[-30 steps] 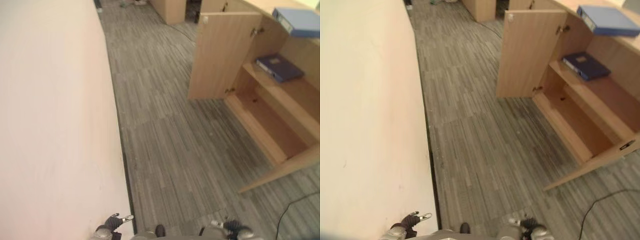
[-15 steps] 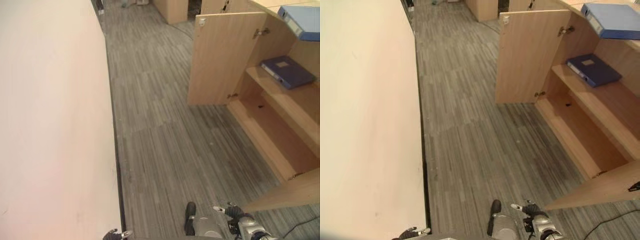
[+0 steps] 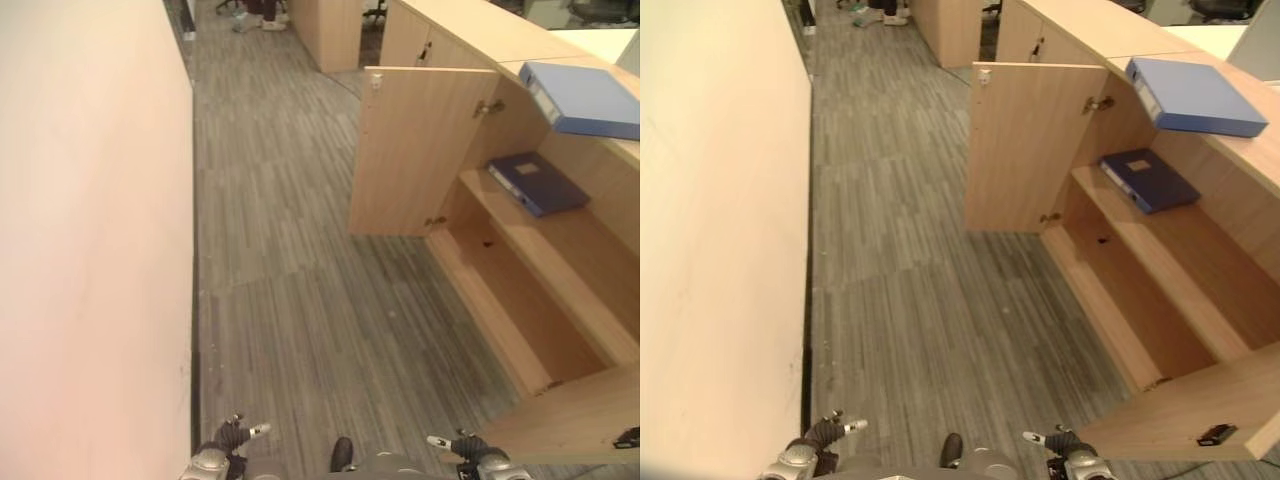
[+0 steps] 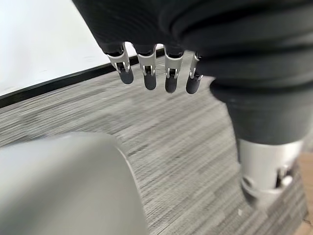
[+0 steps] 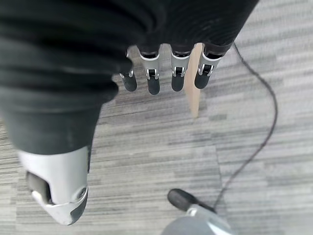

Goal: Put the empty folder in the office cabinet

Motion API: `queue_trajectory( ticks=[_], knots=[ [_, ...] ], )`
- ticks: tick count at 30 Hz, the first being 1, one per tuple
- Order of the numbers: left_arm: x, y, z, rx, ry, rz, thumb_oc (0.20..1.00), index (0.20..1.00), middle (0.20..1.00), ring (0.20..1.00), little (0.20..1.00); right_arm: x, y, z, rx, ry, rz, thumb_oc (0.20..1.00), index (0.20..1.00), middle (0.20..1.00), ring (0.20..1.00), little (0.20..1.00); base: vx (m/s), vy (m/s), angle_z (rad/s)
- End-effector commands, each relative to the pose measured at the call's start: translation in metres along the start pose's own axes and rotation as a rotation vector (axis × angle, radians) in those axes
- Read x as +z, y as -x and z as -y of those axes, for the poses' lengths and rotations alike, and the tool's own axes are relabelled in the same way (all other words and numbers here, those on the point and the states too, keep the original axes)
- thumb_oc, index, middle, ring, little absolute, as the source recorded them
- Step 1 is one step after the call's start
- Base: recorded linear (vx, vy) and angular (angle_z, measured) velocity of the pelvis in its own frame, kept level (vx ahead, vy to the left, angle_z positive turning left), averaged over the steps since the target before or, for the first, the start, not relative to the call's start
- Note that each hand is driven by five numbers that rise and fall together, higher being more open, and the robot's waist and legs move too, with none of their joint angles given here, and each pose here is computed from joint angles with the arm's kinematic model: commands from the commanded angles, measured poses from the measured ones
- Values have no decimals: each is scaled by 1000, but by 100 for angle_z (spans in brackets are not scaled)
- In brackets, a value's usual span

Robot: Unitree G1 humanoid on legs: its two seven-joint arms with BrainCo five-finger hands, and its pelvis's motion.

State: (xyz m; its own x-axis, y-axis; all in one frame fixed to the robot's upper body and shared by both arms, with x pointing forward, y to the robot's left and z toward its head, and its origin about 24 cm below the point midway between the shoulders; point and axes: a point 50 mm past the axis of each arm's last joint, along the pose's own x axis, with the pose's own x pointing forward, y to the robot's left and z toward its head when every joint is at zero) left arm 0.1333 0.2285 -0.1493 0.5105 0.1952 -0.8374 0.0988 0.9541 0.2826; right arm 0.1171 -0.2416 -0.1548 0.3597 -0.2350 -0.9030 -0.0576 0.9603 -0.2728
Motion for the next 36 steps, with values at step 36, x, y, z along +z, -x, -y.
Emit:
queue_trajectory(
  ticks=[36],
  knots=[
    [-31,6,-4,-14,-66,-116,1000,1000,1000,1000,1000,-9,1,4,-17,8,-12,1000,1000,1000,1000,1000,224,196,-24]
  ],
)
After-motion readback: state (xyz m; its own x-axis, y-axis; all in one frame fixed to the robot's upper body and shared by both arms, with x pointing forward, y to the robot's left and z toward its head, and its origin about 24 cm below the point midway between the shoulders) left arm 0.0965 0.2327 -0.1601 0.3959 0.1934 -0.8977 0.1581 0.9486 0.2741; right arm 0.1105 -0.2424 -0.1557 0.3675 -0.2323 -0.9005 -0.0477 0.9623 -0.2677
